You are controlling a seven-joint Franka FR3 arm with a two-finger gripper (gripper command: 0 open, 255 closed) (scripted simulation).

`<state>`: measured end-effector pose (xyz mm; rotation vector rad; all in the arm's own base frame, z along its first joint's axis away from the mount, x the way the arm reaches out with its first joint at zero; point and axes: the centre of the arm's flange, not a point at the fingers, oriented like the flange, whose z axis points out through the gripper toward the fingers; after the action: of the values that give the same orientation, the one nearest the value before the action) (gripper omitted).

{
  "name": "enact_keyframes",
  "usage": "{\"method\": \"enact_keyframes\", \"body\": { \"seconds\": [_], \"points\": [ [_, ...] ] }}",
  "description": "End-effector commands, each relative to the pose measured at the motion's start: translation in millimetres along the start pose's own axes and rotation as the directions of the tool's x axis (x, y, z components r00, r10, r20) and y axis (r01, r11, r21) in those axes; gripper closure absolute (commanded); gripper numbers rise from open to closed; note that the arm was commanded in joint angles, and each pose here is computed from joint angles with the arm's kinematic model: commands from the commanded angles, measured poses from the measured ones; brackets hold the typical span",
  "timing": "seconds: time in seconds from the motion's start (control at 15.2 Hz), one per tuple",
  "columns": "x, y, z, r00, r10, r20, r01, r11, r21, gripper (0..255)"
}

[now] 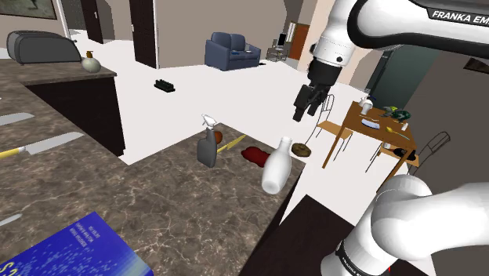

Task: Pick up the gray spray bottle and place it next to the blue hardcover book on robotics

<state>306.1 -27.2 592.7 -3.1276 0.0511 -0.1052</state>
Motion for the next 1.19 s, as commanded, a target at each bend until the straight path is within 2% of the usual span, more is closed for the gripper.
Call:
{"method": "enact_keyframes", "body": {
  "seconds": [0.0, 1.12],
  "points": [
    [0.0, 0.0, 0.0, 1.000, 0.000, 0.000, 0.000, 1.000, 0.000, 0],
    [198.5, -34.6, 99.9, 1.000, 0.019, 0.010, -0.019, 0.999, 0.030, 0]
  ]
}}
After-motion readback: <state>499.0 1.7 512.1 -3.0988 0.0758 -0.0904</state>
